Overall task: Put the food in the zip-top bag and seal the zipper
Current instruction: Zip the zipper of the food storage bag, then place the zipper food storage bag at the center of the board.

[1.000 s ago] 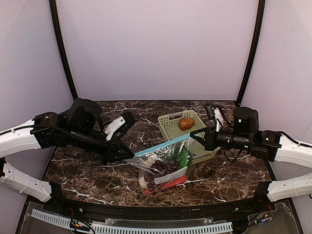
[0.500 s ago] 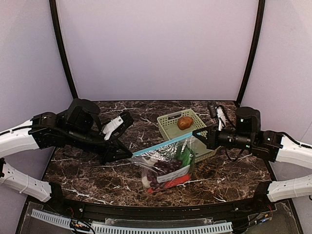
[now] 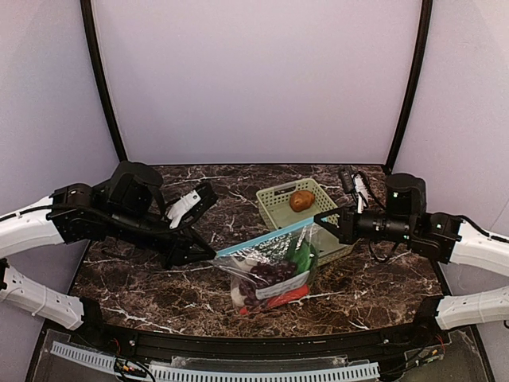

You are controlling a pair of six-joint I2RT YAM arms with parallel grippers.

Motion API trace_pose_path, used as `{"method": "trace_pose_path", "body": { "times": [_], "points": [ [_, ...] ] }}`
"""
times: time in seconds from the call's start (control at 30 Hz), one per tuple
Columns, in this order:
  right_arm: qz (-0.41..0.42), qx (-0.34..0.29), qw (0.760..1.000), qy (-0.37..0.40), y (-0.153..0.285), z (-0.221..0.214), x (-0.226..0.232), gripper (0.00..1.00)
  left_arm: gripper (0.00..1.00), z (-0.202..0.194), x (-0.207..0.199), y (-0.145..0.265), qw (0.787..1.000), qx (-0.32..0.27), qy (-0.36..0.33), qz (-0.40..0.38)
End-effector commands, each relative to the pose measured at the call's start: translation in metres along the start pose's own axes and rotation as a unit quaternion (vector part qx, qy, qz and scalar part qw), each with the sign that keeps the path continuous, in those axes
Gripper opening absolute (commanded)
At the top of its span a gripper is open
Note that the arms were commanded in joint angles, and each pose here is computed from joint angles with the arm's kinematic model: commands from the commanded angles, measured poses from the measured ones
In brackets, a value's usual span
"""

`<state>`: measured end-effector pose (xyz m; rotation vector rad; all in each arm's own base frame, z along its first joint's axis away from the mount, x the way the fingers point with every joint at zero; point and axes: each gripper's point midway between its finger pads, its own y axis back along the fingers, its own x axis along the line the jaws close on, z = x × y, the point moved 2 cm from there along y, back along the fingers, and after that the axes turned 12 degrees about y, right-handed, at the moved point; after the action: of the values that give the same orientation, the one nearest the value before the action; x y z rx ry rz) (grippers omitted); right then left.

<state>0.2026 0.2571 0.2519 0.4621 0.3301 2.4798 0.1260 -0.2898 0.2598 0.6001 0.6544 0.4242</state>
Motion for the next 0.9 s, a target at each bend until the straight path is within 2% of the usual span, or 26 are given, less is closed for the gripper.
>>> {"method": "trace_pose_path", "body": {
  "times": [0.0,0.1,0.17,0.4,0.53,0.77,0.87],
  "points": [
    [0.029,-0.027,0.999,0.022,0.006,0.02,0.007,0.0,0.06,-0.008,-0.004,0.005,1.0,0.011,0.018,-0.021],
    [0.067,-0.013,0.997,0.028,0.001,0.017,0.018,0.0,0.08,-0.006,-0.007,0.002,0.999,0.008,0.025,-0.029],
    [0.085,-0.009,0.996,0.03,-0.002,0.016,0.024,0.0,0.03,-0.005,-0.003,0.001,0.999,0.008,0.034,-0.017],
    [0.112,-0.012,0.993,0.032,-0.013,0.015,0.042,0.0,0.01,-0.017,0.05,0.006,0.991,0.01,0.095,0.093],
    [0.105,-0.004,0.994,0.03,-0.028,0.013,0.047,0.0,0.01,-0.022,0.084,0.016,0.981,-0.012,0.148,0.124],
    [0.072,0.0,0.997,0.007,-0.047,0.012,0.038,0.0,0.01,-0.026,0.112,0.021,0.971,-0.024,0.189,0.144],
    [0.051,-0.008,0.999,0.006,-0.046,0.016,0.032,0.2,0.01,-0.026,0.116,0.018,0.971,-0.026,0.193,0.141]
  ]
}}
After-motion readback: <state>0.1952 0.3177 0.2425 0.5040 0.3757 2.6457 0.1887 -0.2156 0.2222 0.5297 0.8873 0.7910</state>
